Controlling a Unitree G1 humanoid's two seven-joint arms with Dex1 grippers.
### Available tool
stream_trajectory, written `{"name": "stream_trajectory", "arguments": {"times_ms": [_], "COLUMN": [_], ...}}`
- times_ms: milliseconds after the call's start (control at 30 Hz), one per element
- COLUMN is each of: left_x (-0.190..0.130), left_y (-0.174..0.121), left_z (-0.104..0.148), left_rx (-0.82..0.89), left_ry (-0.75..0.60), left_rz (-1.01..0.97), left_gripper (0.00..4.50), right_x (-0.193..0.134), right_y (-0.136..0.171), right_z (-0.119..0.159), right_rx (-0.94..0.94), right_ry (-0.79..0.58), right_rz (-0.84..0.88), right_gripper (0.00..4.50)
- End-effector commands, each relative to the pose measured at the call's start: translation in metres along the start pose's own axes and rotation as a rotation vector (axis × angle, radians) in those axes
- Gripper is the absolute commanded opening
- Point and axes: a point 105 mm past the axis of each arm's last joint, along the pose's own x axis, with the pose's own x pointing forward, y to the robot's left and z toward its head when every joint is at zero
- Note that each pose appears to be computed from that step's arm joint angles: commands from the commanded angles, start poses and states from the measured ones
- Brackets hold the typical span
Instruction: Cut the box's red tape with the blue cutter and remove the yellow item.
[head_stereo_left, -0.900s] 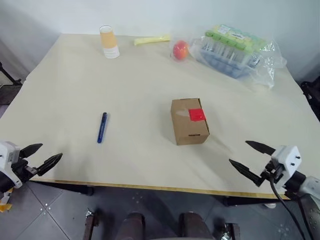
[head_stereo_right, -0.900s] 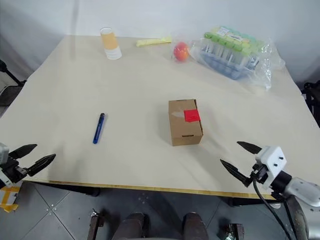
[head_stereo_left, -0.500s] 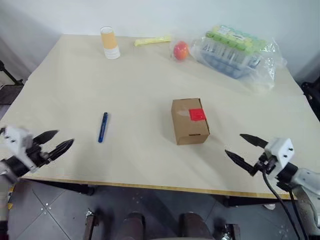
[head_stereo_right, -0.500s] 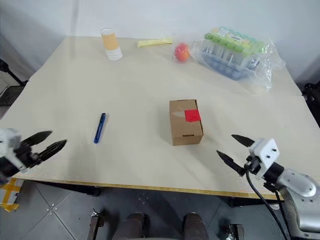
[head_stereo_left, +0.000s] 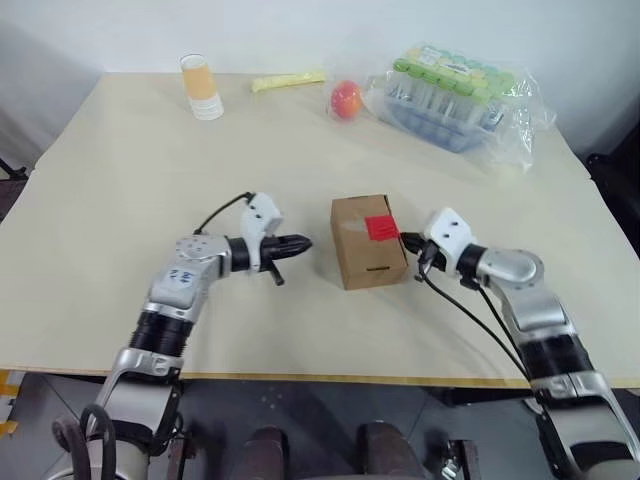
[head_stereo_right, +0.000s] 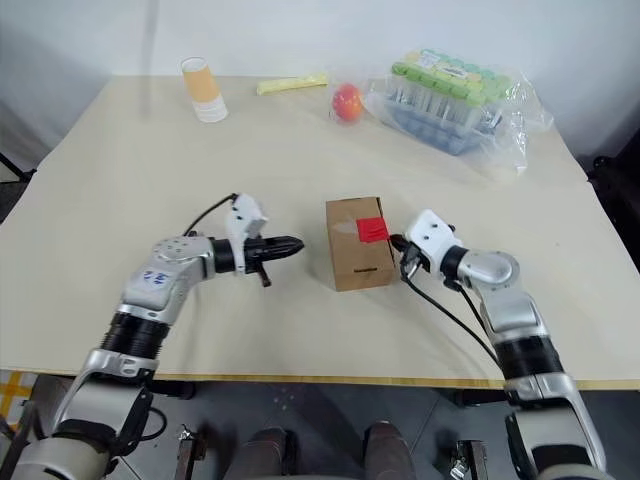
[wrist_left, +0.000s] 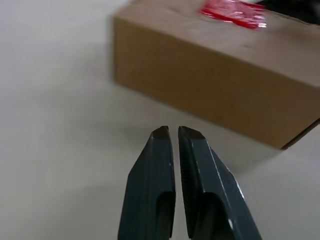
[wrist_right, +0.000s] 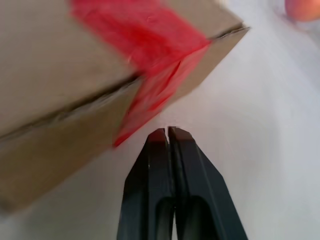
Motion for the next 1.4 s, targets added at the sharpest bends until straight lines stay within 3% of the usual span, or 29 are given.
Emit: {"name": "stream_trajectory", "arguments": {"times_ms": [33,167,367,567,800,933,1000,1067,1100,1233,1300,1400], "left_x": [0.011,0.011,-0.011,-0.021,-0.028,-0.023,-0.026,-0.042,-0.059,-0.106,-0.131,-0.178], "left_y": [-0.009,-0.037,-0.06,-0.077,-0.069,-0.055,-0.055,-0.053,-0.051,-0.023,-0.011,0.0], "left_z": [0.002,0.0,0.014,-0.007,-0.022,-0.017,-0.002,0.027,0.04,0.069,0.066,0.034], "left_rx": [0.045,0.076,0.04,0.063,0.047,0.088,0.14,0.161,0.175,0.148,0.122,0.076], "left_ry": [0.055,0.108,0.092,0.176,0.197,0.14,0.053,-0.116,-0.185,-0.305,-0.272,-0.168], "left_rz": [-0.069,-0.255,-0.356,-0.356,-0.279,-0.191,-0.196,-0.199,-0.203,-0.048,0.056,0.245], "left_gripper": [0.32,0.32,0.32,0.32,0.32,0.32,0.32,0.32,0.32,1.17,1.8,2.66], "right_x": [0.008,0.009,-0.006,-0.011,-0.002,-0.008,-0.018,-0.033,-0.046,-0.075,-0.089,-0.105], "right_y": [0.006,0.03,0.061,0.051,0.031,0.023,0.014,-0.002,-0.009,-0.027,-0.024,0.0], "right_z": [0.01,0.025,0.022,0.008,0.01,0.01,0.011,0.017,0.024,0.031,0.036,0.052], "right_rx": [-0.037,0.033,0.057,0.023,-0.038,-0.063,-0.048,-0.015,-0.009,0.002,0.04,0.077], "right_ry": [-0.057,-0.123,-0.065,-0.001,-0.026,-0.032,-0.039,-0.078,-0.122,-0.167,-0.179,-0.257], "right_rz": [0.081,0.23,0.34,0.279,0.185,0.181,0.169,0.125,0.13,0.093,0.135,0.237], "right_gripper": [0.05,0.05,0.05,0.05,0.05,0.05,0.05,0.05,0.2,1.26,1.96,2.94]}}
